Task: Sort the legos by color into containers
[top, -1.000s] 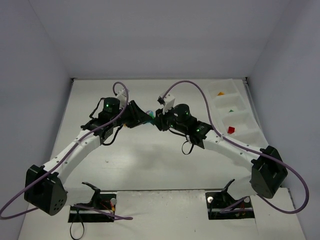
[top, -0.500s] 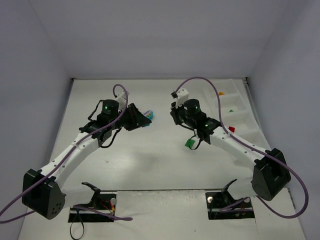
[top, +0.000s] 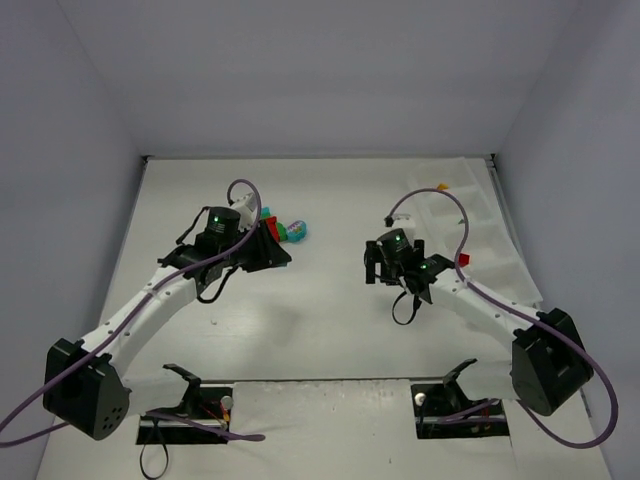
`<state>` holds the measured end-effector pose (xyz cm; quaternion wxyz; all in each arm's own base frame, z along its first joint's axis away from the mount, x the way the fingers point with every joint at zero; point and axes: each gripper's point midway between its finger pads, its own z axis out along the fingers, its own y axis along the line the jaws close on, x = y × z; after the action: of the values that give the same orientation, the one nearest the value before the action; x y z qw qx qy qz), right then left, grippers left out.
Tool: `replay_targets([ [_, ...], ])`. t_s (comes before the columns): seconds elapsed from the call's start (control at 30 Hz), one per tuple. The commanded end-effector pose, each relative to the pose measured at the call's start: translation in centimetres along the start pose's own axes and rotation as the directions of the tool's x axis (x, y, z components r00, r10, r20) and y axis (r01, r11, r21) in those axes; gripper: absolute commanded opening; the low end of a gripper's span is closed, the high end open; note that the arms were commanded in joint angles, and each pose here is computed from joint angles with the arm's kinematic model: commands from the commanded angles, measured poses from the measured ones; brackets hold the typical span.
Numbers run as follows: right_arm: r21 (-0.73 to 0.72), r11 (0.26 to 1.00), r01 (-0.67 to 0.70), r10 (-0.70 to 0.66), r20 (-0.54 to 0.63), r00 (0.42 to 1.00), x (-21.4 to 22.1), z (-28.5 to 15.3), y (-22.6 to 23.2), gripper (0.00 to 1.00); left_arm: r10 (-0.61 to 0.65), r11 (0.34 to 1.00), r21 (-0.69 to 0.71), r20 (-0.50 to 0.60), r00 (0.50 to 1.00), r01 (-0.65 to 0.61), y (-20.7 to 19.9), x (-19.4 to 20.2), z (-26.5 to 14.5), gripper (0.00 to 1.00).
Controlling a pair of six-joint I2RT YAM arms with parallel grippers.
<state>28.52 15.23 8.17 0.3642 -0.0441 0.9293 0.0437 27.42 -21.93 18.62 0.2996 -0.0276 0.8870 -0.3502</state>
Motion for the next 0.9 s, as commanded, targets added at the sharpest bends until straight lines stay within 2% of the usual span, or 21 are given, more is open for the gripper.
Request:
replay_targets([
  [0.0, 0.235, 0.946, -0.223, 0.212, 0.071, 0.975, -0.2, -0.5, -5.2, 0.82, 0.083, 0.996, 0.021, 0.076, 0.994, -0.085, -1.5, -1.8, -1.7, 0.00],
  [0.1, 0.308, 0.902, -0.304, 0.294, 0.081, 0.952, 0.2, 0.1, -7.8, 0.80, 0.072, 0.997, 0.029, 0.069, 0.995, -0.074, -1.5, -1.5, -1.8, 0.00],
  [0.2, 0.367, 0.869, -0.331, 0.324, 0.083, 0.942, 0.0, 0.8, -9.9, 0.80, 0.063, 0.997, 0.036, 0.064, 0.996, -0.066, -1.4, -1.1, -1.9, 0.00],
  [0.37, 0.404, 0.826, -0.393, 0.394, 0.085, 0.915, -0.6, 2.0, -11.4, 0.74, 0.059, 0.997, 0.042, 0.072, 0.996, -0.062, -1.5, -0.9, -2.4, 0.00],
  [0.57, 0.456, 0.742, -0.491, 0.488, 0.134, 0.862, -0.7, 3.1, -13.0, 0.74, 0.049, 0.998, 0.046, 0.079, 0.996, -0.053, -1.4, -0.6, -2.8, 0.00],
  [0.87, 0.493, 0.731, -0.472, 0.514, 0.057, 0.856, 0.9, 5.2, -13.6, 0.75, 0.052, 0.997, 0.044, 0.084, 0.995, -0.056, -1.5, -0.7, -3.1, 0.00],
])
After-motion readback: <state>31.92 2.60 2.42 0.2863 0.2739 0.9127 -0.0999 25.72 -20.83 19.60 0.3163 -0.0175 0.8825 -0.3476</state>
